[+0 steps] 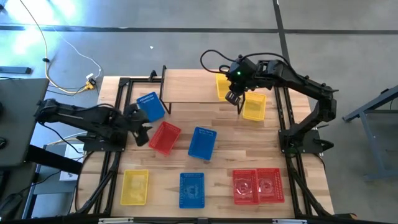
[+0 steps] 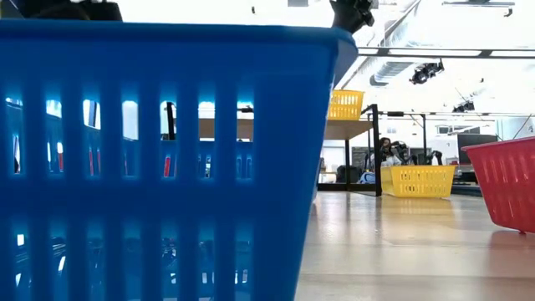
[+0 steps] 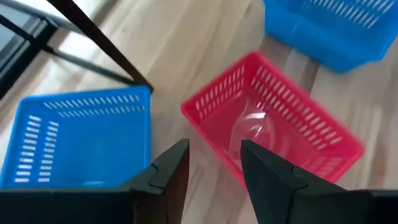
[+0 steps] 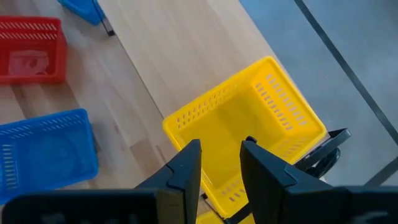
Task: Stack baskets on shelf by color
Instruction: Put the top blue basket on the shelf
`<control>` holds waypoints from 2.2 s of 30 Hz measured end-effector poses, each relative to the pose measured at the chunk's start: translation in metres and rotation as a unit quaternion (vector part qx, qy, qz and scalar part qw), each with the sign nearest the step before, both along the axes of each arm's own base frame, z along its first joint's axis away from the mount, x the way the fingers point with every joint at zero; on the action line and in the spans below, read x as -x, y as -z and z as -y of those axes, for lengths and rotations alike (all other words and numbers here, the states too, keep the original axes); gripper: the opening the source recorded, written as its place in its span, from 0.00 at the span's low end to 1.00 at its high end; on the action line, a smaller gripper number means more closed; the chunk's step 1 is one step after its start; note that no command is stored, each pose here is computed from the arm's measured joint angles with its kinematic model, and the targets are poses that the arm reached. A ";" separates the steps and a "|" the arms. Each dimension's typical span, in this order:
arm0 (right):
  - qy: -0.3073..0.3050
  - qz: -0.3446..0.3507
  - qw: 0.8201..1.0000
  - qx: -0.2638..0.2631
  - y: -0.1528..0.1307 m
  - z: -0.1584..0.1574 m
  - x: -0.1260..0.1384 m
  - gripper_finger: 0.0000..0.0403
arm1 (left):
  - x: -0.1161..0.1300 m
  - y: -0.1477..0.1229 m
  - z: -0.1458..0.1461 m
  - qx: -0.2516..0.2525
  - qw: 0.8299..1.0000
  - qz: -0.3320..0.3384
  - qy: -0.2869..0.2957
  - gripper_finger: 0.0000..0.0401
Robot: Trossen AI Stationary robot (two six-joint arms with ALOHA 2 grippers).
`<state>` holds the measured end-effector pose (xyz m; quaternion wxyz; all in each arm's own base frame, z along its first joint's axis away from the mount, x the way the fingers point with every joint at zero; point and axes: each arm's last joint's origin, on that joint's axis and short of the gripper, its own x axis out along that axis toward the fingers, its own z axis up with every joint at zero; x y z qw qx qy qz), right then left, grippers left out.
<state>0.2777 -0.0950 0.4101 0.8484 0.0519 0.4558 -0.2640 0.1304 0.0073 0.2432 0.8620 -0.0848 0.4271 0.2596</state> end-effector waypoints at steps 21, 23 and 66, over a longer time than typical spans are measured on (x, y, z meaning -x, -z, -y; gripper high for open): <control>-0.009 -0.005 1.000 0.005 0.000 0.000 0.000 0.24 | -0.040 0.056 -0.038 0.039 0.972 -0.205 -0.112 0.33; -0.009 -0.005 1.000 0.005 0.000 0.000 0.000 0.24 | -0.041 0.058 -0.039 0.035 0.970 -0.211 -0.117 0.33; 0.012 0.003 1.000 -0.002 0.000 0.000 0.000 0.24 | -0.047 0.076 -0.044 0.037 0.954 -0.270 -0.128 0.01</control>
